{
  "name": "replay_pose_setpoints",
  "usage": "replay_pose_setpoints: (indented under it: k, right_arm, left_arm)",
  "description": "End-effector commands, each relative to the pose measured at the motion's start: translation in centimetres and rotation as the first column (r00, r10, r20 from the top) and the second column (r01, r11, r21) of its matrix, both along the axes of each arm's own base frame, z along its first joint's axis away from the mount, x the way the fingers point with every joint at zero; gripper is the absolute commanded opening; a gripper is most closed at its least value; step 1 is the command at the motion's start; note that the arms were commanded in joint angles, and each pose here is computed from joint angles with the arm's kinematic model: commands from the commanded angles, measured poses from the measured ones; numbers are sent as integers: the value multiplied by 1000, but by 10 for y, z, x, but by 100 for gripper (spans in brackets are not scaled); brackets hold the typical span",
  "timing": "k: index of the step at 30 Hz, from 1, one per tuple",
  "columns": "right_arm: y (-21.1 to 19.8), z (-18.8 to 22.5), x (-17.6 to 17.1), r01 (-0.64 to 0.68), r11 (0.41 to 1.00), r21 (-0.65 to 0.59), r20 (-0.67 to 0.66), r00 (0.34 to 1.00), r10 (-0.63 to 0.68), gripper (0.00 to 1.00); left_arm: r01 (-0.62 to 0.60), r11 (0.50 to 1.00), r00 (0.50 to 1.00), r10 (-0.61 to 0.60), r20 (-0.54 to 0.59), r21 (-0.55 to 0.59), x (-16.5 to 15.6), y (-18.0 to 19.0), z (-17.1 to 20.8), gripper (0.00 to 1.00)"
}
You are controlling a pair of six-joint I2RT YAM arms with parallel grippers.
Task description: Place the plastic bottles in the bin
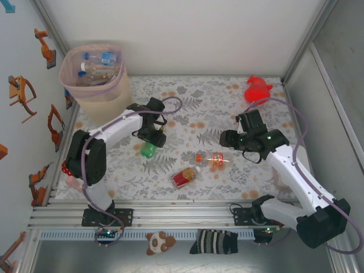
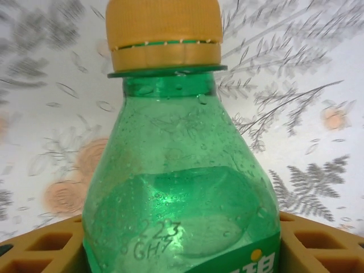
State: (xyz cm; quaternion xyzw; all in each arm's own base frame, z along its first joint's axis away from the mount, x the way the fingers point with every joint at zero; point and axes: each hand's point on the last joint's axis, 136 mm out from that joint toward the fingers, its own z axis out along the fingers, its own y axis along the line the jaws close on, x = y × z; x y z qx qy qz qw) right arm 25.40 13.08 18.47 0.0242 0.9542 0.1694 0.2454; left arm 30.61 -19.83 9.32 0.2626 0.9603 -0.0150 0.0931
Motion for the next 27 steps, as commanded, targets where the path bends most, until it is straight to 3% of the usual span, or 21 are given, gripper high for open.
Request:
replay_pose_setpoints:
  k: [1,8,14,27]
  right_arm:
    - [-4,8,1,4,1000,-6,28,1000,-4,66]
    - [-3,11,4,-1,1000,-8,34,999,2,66]
    - [0,11,7,-11,1000,-9,35,999,11,66]
    - [5,10,14,-23,1000,-4,32,999,23,66]
  left_arm:
    - [-24,998,992,30,125,-50,11,9,60,56]
    - [-32,988,940,81,331,-151,26,35,155,54]
    - [-34,987,850,112,516,-158,36,67,234,52]
    - [-233,970,544,193,817,-74,90,160,341,46]
